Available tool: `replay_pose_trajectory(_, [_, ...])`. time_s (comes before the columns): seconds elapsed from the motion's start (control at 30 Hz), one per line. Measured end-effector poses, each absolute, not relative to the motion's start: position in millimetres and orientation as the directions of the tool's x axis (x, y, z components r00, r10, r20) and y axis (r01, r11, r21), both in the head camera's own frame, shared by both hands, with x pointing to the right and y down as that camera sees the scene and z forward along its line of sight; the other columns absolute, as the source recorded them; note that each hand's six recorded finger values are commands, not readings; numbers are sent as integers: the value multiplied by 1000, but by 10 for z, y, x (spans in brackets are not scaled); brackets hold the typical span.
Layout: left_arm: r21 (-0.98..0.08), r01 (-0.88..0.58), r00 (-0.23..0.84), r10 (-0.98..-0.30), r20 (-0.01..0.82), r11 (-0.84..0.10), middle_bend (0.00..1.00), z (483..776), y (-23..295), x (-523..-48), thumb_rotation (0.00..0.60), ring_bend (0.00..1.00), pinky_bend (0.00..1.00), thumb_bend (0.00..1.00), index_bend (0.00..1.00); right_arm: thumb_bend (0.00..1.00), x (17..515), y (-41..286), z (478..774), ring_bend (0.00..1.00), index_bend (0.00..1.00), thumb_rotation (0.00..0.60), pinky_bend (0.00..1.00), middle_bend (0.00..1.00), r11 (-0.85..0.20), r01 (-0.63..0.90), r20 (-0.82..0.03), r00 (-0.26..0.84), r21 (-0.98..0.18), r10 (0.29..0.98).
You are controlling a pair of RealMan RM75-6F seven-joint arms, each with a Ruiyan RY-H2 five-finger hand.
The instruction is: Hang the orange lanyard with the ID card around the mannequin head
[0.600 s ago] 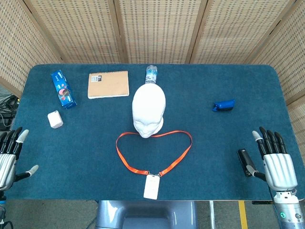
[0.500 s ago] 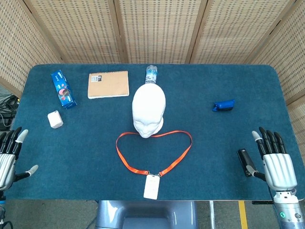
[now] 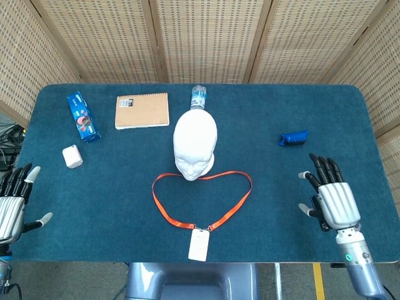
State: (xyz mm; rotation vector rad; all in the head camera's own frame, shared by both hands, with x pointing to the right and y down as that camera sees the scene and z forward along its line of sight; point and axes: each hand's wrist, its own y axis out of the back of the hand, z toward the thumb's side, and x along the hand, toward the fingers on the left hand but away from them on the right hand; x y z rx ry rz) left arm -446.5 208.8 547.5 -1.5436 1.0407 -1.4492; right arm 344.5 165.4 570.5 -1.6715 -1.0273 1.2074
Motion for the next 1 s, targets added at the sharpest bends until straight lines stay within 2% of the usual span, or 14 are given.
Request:
replay_pose_trajectory(0.23, [-910,-35,11,-911,412,-412,0,5635,2052,-4445,600,0,0,0,0,419,3111,1171,6240,0,491,600,0,0,-487,217,-446,212,-846,869])
replay_pose_trajectory(0.43, [-897,-29,-12,-897,442,-441,0,5744,2023,-4490,600,0,0,0,0,438,2860,959,6681,0,507,600,0,0,-584,266,-563,158,-767,812])
replay_pose_trajectory(0.53, [-893,-30,-23,-893,450,-450,0,5778,2005,-4519,600,0,0,0,0,451,2650,923,6895,0,509,600,0,0,-628,263,-612,151,-732,776])
replay_pose_trajectory(0.73, [-893,-41,-33,-892,450,-449,0,5778,1987,-4552,600,0,0,0,0,470,2252,938,7201,0,498,600,0,0,-676,198,-658,158,-710,736])
replay_pose_trajectory(1.0, [-893,-48,-32,-893,449,-447,0,5768,1982,-4577,600,0,0,0,0,513,2005,1056,7391,0,498,600,0,0,-699,123,-686,134,-705,715])
